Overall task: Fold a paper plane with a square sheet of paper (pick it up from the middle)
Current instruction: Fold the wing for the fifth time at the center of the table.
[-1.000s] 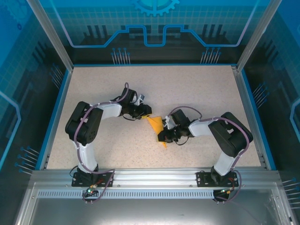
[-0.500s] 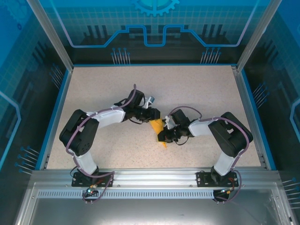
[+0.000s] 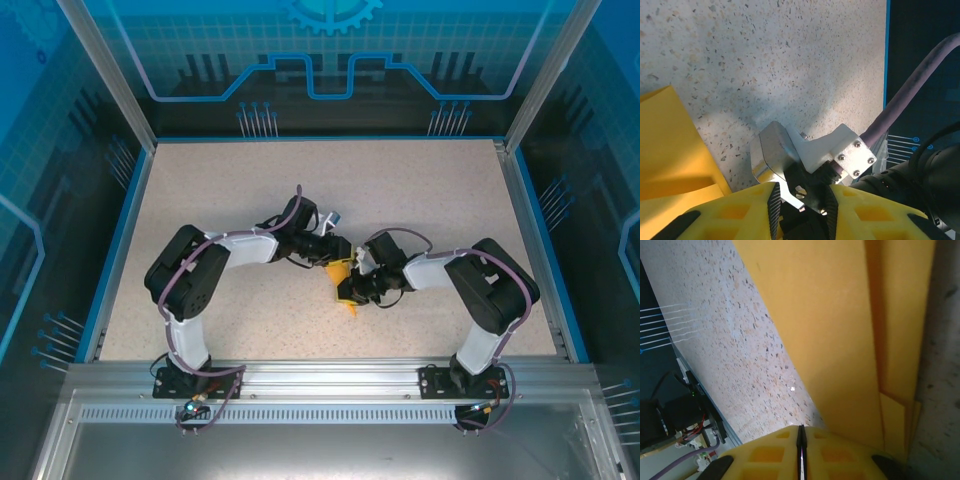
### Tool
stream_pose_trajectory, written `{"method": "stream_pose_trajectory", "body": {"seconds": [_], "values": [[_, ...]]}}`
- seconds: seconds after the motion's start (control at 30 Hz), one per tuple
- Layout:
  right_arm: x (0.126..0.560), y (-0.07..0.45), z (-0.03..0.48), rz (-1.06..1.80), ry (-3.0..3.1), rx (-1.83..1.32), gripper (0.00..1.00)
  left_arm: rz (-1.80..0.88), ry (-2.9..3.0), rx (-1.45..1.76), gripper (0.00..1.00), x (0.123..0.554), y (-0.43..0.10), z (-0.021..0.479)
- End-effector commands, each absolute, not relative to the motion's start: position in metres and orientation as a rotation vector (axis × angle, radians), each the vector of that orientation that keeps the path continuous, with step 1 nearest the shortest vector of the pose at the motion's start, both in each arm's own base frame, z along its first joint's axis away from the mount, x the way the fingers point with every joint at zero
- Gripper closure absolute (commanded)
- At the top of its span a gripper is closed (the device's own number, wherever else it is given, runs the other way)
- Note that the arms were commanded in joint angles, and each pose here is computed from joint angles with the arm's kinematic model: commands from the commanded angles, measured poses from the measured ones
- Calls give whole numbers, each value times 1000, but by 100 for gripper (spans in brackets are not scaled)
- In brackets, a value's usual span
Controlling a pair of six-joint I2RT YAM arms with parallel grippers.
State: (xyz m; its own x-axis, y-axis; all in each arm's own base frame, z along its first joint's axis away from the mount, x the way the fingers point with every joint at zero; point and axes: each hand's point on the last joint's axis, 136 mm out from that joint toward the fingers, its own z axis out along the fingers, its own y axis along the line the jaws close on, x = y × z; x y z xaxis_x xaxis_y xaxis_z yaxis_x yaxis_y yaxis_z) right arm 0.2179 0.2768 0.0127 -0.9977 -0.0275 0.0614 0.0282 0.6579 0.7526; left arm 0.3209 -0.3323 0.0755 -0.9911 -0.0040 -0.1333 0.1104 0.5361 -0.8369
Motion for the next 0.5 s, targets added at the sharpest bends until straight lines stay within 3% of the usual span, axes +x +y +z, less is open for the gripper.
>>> {"method": "stream_pose_trajectory", "body": {"seconds": [0.0, 0.2, 0.47], "values": [[208, 267, 5, -1164, -2863, 103, 87, -1156, 2894, -101, 69, 306, -305, -6], [229, 276, 43, -1272, -2937, 126, 86, -1125, 2927, -111, 70, 303, -301, -16], [246, 280, 49, -1334, -2965, 90, 87, -1124, 2926, -106, 70, 302, -301, -15]]}}
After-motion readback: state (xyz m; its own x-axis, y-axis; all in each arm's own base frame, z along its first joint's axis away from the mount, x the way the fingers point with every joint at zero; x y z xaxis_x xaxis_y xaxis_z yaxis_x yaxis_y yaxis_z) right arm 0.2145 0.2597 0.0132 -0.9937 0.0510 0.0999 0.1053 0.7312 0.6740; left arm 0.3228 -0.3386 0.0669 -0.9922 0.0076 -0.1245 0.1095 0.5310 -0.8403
